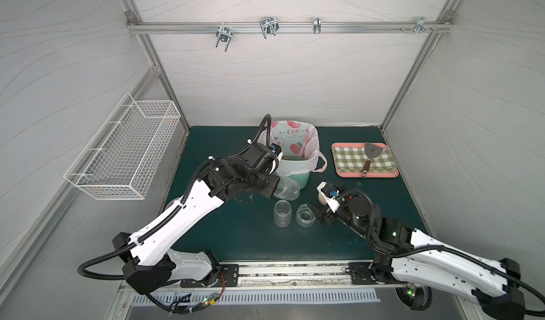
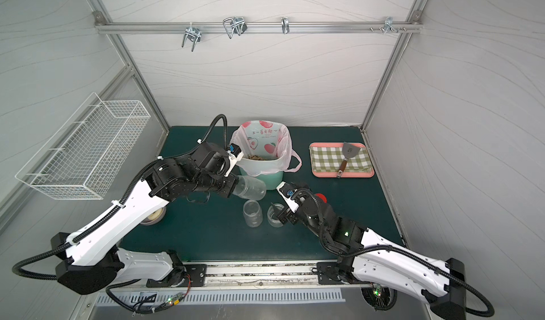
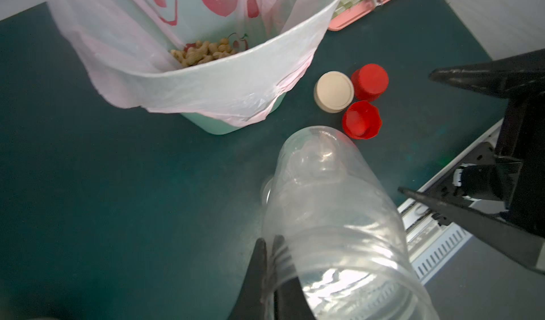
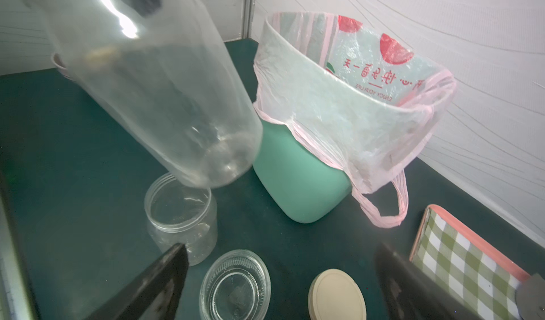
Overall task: Empty moldy peanuts from jars
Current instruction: Place the jar at the center of the board, then reset both arms
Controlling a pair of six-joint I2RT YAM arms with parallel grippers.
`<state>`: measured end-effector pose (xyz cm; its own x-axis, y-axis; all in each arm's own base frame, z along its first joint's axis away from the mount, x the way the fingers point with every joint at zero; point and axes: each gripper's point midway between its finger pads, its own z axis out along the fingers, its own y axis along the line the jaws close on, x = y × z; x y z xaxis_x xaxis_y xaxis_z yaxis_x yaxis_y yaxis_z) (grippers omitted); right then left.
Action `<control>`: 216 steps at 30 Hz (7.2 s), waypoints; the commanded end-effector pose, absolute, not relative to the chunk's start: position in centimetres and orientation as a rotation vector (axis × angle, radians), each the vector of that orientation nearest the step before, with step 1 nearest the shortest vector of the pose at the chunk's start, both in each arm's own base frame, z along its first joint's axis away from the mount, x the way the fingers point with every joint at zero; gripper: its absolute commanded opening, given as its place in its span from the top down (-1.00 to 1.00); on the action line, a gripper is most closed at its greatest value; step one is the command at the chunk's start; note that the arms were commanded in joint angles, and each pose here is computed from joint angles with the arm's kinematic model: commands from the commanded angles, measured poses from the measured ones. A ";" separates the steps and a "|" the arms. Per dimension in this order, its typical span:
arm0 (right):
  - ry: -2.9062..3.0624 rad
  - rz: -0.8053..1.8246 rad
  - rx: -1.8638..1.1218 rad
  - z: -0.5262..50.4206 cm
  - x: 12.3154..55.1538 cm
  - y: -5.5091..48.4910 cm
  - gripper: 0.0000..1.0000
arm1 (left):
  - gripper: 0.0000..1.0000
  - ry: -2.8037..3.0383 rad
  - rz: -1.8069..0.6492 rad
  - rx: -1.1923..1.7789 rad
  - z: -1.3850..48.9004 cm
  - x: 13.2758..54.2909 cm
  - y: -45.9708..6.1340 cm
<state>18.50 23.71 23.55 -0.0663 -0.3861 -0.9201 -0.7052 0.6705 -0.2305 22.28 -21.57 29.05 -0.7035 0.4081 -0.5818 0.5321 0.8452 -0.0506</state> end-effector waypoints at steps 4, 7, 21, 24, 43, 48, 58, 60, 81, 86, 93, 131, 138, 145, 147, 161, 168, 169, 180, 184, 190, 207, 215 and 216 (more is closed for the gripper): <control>1.666 0.329 -0.728 24.8 19.6 22.3 -0.98 | 1.00 2.520 -0.037 0.702 28.6 21.0 -17.0; 1.664 0.335 -0.695 24.8 19.7 21.8 -0.99 | 1.00 2.537 0.007 0.710 28.4 20.6 -16.1; 1.707 0.368 -0.579 23.6 20.7 19.8 -0.98 | 1.00 2.707 -0.114 0.665 22.9 22.0 -15.3; 1.704 0.374 -0.574 23.7 20.6 19.7 -0.99 | 1.00 2.738 -0.090 0.663 21.9 22.4 -15.4; 1.710 0.383 -0.568 23.6 20.6 19.6 -0.98 | 1.00 2.904 0.092 0.634 16.0 22.5 -14.2; 1.710 0.384 -0.569 23.5 20.6 19.6 -0.98 | 1.00 2.920 0.110 0.635 15.2 22.6 -14.5; 1.709 0.388 -0.567 23.6 20.6 19.6 -0.98 | 1.00 2.957 0.200 0.626 13.6 22.7 -13.9; 1.709 0.390 -0.569 23.6 20.6 19.6 -0.98 | 1.00 2.964 0.207 0.626 13.2 22.7 -14.0; 1.707 0.392 -0.560 23.7 20.5 19.3 -0.99 | 1.00 2.958 0.234 0.603 11.9 23.0 -14.7; 1.706 0.394 -0.558 23.7 20.5 19.3 -0.98 | 0.88 2.952 0.237 0.602 11.8 23.0 -14.7; 1.708 0.393 -0.559 23.7 20.5 19.3 -0.99 | 0.71 2.957 0.239 0.605 11.4 22.8 -14.7; 1.720 0.353 -0.501 23.5 21.2 18.1 -0.98 | -0.53 2.151 -0.136 0.130 27.5 24.3 -10.6; 1.721 0.232 -0.369 24.3 22.6 14.9 -0.99 | -0.52 1.986 -0.154 0.056 28.2 25.2 -10.1; 1.716 0.096 -0.192 25.0 24.8 10.8 -0.98 | -0.51 1.695 0.134 -0.123 27.1 26.9 -5.2; 1.704 0.045 -0.160 25.1 25.6 9.7 -0.99 | -0.54 1.659 0.204 -0.134 26.1 27.1 -4.1; 1.804 -0.153 0.169 19.0 32.0 0.3 -0.99 | -0.96 1.672 0.308 -0.293 18.0 30.5 3.3; 1.790 -0.112 0.193 14.6 33.3 -0.8 -0.98 | -0.97 1.683 0.221 -0.325 14.8 31.8 4.7; 1.808 -0.120 0.191 14.0 33.6 -0.9 -0.99 | -0.97 1.689 0.213 -0.330 14.4 31.9 4.8; 1.816 -0.081 0.161 12.3 36.1 -0.1 -0.98 | -0.99 1.707 0.162 -0.256 13.2 34.6 3.5; 1.857 -0.098 0.157 10.7 37.8 -0.2 -0.99 | -0.99 1.749 0.163 -0.255 11.9 36.2 3.7; 1.892 -0.054 0.072 10.0 38.8 1.1 -0.98 | -0.98 1.797 0.154 -0.283 10.2 37.4 4.3; 1.942 -0.121 0.032 8.7 39.9 1.9 -0.98 | -0.99 1.959 0.097 -0.161 9.0 40.0 2.5; 1.935 -0.113 0.006 8.7 39.9 2.3 -0.98 | -0.99 1.957 0.097 -0.161 9.1 40.0 2.5; 1.935 -0.124 0.017 8.7 39.8 2.1 -0.98 | -0.99 1.958 0.097 -0.161 9.1 40.0 2.5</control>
